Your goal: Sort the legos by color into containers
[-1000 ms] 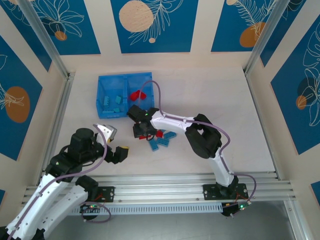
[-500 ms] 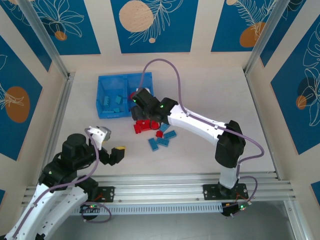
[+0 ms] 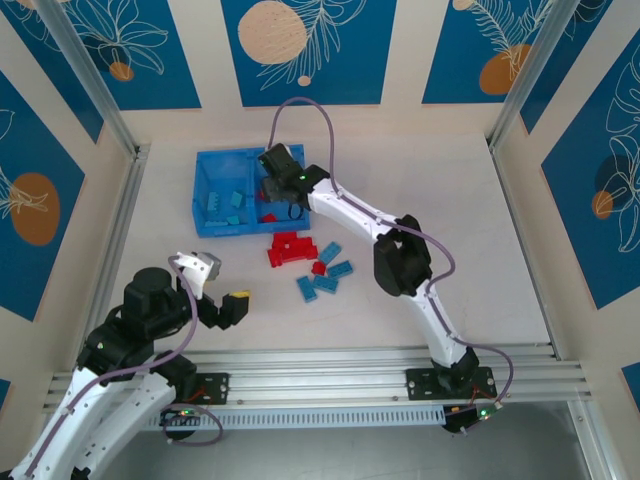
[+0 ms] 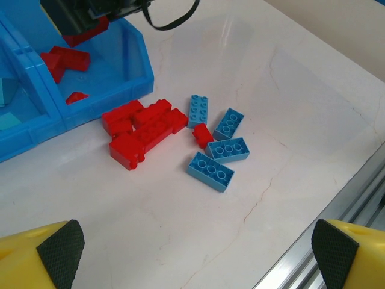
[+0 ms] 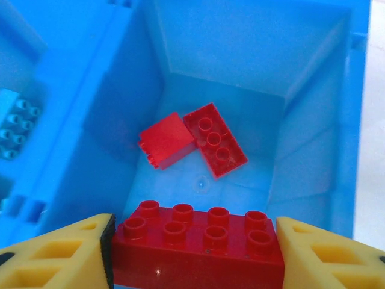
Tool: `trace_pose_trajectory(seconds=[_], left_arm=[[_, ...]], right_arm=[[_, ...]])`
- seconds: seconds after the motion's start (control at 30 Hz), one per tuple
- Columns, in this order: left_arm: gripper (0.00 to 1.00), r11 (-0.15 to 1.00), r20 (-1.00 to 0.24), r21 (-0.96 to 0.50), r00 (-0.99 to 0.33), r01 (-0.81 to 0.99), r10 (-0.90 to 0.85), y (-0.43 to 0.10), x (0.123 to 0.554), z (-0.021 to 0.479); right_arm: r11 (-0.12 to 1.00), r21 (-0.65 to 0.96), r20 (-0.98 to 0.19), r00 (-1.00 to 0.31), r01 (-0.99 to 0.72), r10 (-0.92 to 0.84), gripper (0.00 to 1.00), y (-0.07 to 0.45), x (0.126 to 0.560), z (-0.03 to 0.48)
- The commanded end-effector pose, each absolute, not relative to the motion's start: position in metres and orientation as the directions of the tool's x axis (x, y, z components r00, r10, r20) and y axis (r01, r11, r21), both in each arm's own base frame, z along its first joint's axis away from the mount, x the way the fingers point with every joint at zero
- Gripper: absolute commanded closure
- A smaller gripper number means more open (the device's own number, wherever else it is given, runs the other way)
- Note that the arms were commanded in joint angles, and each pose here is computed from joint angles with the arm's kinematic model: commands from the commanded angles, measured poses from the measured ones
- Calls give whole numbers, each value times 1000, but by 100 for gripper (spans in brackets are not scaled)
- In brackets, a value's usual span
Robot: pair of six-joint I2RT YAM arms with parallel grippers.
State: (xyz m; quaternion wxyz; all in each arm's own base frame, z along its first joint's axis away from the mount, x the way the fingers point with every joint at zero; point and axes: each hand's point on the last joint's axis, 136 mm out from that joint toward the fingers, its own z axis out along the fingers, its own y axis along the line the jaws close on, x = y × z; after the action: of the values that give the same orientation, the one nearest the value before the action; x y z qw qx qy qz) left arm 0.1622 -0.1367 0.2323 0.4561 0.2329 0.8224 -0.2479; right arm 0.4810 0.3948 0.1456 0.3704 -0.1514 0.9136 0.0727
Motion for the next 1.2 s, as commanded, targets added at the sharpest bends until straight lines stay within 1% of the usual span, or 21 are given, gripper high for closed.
trace_pose_trajectory(seconds=[0.0,0.1,0.17,0.33,0.47,0.57,0.63,0.67,0.73,0.8,0.9,0.93,0.97,1.1,1.17], left_arm=[[0,775,-872,-191,-466,603,148,-135,163,234],[0,775,-873,-190,-465,602,147,-135,163,234],[0,779,-872,-189,-467,598,148,-135,163,234],[0,787,-867,-185,-474,589,151,-133,165,231],[0,806,-854,-187,-498,561,148,-131,169,226],[0,847,-844,-197,-526,493,110,-123,178,223],[0,895,-825,-254,-565,367,-2,-112,189,222],[0,902,-809,-305,-583,307,-76,-110,193,222],[0,871,-769,-420,-610,254,-193,-117,198,223],[0,815,-703,-539,-647,214,-295,-131,203,225],[0,776,-597,-620,-712,117,-370,-147,210,215],[0,780,-572,-620,-730,85,-375,-152,212,209],[0,791,-554,-608,-748,64,-365,-159,213,203],[0,869,-571,-488,-784,86,-243,-201,216,184],[0,899,-565,-429,-803,88,-191,-224,216,169]], right_arm=[[927,54,-693,-683,-370,-232,35,407,483,153],[927,58,-691,-685,-371,-231,25,409,484,156],[925,61,-697,-679,-374,-229,21,409,483,164],[919,74,-724,-655,-387,-217,19,404,478,200],[901,125,-735,-648,-416,-197,19,396,455,244],[862,203,-729,-659,-465,-184,18,384,421,278],[815,254,-722,-663,-521,-199,17,375,389,295],[783,280,-723,-659,-555,-209,17,368,370,304],[728,323,-721,-656,-605,-225,14,352,332,313],[664,372,-725,-650,-649,-229,11,332,290,320],[613,430,-726,-658,-662,-201,3,300,241,314],[609,446,-722,-666,-656,-189,1,290,229,309],[606,462,-715,-676,-647,-176,1,280,216,302],[623,516,-680,-724,-587,-119,0,244,182,277],[644,533,-651,-752,-549,-102,1,233,173,260]])
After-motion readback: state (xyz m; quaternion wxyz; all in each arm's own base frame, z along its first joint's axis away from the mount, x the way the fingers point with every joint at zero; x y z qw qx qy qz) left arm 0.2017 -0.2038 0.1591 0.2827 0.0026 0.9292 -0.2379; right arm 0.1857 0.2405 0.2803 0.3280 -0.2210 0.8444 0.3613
